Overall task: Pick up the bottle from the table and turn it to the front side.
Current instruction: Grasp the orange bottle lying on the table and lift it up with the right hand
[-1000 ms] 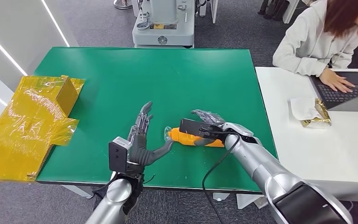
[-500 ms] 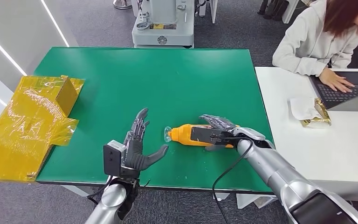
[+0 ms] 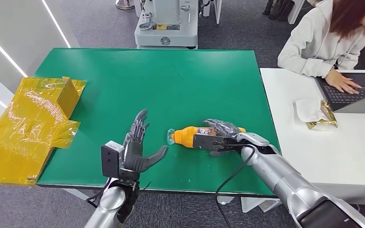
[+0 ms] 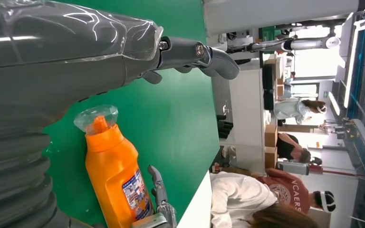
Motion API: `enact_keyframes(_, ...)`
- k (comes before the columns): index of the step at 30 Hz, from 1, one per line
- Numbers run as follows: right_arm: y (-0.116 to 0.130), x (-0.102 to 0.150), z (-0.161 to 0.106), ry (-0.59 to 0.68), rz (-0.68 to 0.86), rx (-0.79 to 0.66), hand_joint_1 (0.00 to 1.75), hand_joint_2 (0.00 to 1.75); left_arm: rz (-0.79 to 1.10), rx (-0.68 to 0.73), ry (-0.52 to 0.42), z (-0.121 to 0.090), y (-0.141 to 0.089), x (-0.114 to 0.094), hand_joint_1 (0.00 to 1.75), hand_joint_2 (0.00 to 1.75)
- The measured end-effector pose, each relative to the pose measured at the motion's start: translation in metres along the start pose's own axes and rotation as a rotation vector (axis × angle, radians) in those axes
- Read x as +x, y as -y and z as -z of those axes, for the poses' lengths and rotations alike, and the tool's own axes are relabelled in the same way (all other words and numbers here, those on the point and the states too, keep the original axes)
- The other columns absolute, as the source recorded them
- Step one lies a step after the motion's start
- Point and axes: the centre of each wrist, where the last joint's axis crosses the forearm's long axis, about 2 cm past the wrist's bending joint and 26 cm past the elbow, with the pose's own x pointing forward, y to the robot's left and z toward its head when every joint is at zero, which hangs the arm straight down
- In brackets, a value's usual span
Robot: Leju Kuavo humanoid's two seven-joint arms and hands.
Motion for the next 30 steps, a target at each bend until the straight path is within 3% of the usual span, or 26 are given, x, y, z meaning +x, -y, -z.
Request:
enact_keyframes(21,-0.005,-0.011,-0.009,-0.026,-0.054,-0.007,0.0,1.75,-0.012,-0.004,-0.01,-0.007,0.002,-0.001,0.0,1.75)
enact_keyframes(30,-0.004,-0.015,-0.011,-0.1,-0.108,-0.022,0.0,1.75,-0.022,-0.017,-0.021,-0.007,0.003,-0.001,0.0,1.75)
